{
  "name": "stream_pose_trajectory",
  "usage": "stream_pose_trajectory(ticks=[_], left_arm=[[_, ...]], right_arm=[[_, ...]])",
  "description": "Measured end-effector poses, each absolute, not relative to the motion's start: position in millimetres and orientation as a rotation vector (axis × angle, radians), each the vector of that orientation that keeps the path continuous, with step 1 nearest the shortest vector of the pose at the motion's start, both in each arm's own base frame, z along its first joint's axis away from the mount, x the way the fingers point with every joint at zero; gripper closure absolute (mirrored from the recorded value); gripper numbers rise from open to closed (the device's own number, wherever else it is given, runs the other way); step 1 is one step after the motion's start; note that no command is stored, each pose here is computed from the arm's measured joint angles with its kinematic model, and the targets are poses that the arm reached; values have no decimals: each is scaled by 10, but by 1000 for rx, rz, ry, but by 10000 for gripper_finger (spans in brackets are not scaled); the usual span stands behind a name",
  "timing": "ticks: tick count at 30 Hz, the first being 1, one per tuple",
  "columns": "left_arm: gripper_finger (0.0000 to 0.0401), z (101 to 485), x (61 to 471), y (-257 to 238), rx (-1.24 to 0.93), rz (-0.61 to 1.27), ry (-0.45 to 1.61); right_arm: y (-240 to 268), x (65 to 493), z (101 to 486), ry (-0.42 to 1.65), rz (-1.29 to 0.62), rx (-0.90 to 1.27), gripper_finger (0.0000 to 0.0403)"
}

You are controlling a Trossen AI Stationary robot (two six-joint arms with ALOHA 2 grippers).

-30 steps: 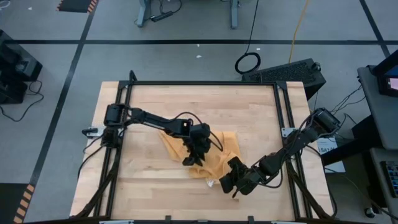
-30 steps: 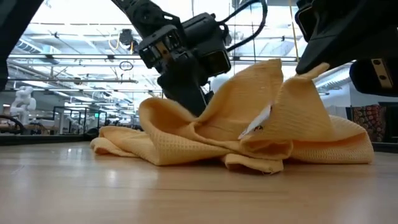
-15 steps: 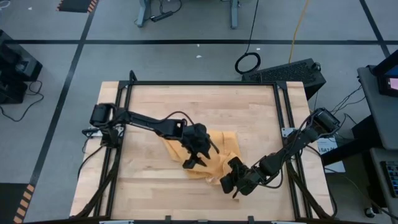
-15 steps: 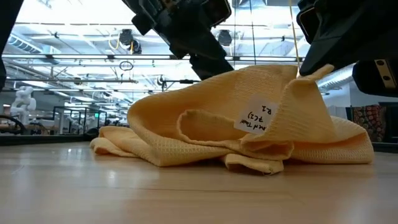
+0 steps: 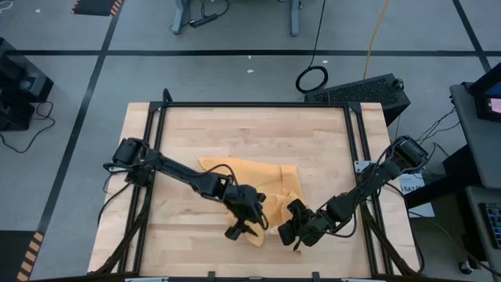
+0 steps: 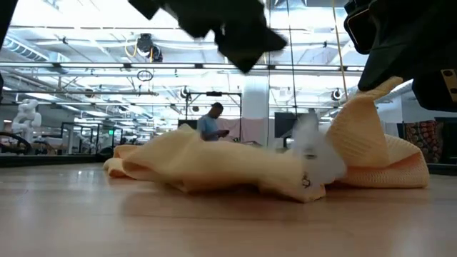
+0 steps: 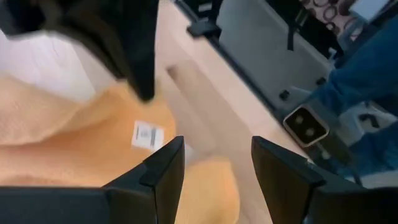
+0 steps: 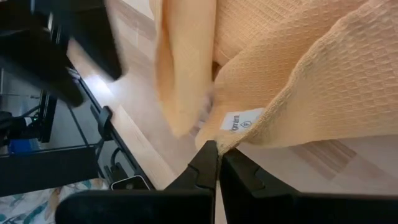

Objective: Roll towel
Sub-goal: Roll the yellow towel

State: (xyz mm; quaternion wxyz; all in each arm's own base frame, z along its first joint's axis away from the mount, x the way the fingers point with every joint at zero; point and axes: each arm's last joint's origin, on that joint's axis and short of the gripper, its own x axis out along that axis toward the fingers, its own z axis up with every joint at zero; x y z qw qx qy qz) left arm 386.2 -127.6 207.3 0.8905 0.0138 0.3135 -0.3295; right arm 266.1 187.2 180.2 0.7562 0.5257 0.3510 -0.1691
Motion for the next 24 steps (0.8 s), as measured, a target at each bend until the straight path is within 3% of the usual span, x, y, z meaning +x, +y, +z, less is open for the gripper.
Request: stream_pose_trajectory(ticks=[10,24], left_arm=[[209,1858,3740,-1568,156,-618,760],[211,1428,3692,-1672,383,-799,854]], right_arm=[[1861,2657,1794,769,-382,1140,401],[1857,2654,1790,765,-392,1141,401]])
